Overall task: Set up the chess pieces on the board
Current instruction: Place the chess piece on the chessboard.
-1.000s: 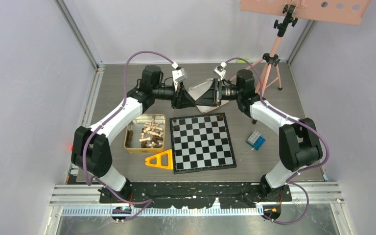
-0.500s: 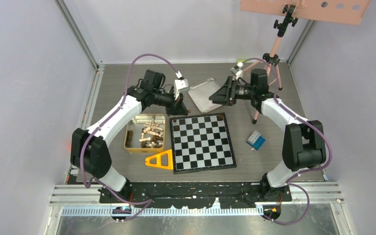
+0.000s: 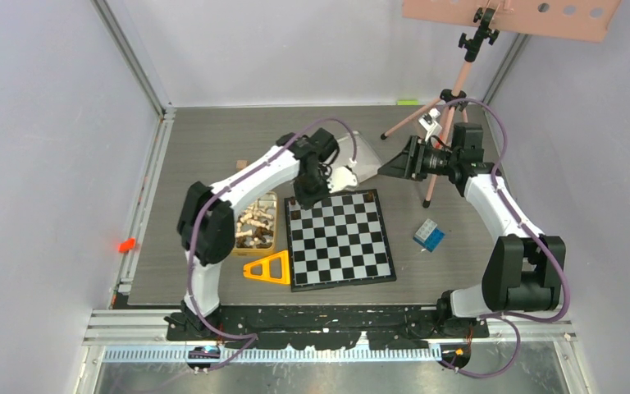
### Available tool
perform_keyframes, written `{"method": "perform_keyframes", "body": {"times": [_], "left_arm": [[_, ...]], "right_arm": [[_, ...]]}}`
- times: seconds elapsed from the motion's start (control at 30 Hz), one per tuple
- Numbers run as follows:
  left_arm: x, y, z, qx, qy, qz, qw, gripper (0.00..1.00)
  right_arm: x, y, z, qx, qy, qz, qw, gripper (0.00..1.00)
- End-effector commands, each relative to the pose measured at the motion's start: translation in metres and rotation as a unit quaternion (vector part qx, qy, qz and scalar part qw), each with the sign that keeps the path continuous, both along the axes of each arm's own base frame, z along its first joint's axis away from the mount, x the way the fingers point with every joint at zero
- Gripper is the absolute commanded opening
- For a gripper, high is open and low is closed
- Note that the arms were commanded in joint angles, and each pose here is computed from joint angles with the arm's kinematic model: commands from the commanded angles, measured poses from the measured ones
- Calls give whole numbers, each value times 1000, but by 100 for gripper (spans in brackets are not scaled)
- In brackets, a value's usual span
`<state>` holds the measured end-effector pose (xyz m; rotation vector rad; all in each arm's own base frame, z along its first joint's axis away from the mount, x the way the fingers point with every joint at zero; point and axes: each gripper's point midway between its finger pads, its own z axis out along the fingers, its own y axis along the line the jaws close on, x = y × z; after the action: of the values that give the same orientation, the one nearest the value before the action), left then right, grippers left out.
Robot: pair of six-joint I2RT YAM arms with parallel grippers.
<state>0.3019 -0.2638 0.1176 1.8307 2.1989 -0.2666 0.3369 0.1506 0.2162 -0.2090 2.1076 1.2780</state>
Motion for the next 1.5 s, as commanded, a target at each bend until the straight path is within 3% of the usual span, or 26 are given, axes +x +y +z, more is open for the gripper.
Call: {"method": "perform_keyframes", "body": {"times": [0.0, 0.4, 1.07, 1.47], "left_arm": [[0, 17, 0, 125, -10, -22, 992, 9], [-3, 24, -30, 257, 14, -63, 964, 16], [14, 12, -58, 271, 10, -68, 960, 19], [19, 7, -64, 268, 2, -61, 962, 29]], "right_arm": [[-10, -13, -7, -31, -22, -4, 999, 62], [-15, -28, -10, -20, -20, -13, 1000, 61], [-16, -31, -12, -11, -13, -14, 1000, 60], [-17, -33, -12, -9, -10, -14, 1000, 60]]}}
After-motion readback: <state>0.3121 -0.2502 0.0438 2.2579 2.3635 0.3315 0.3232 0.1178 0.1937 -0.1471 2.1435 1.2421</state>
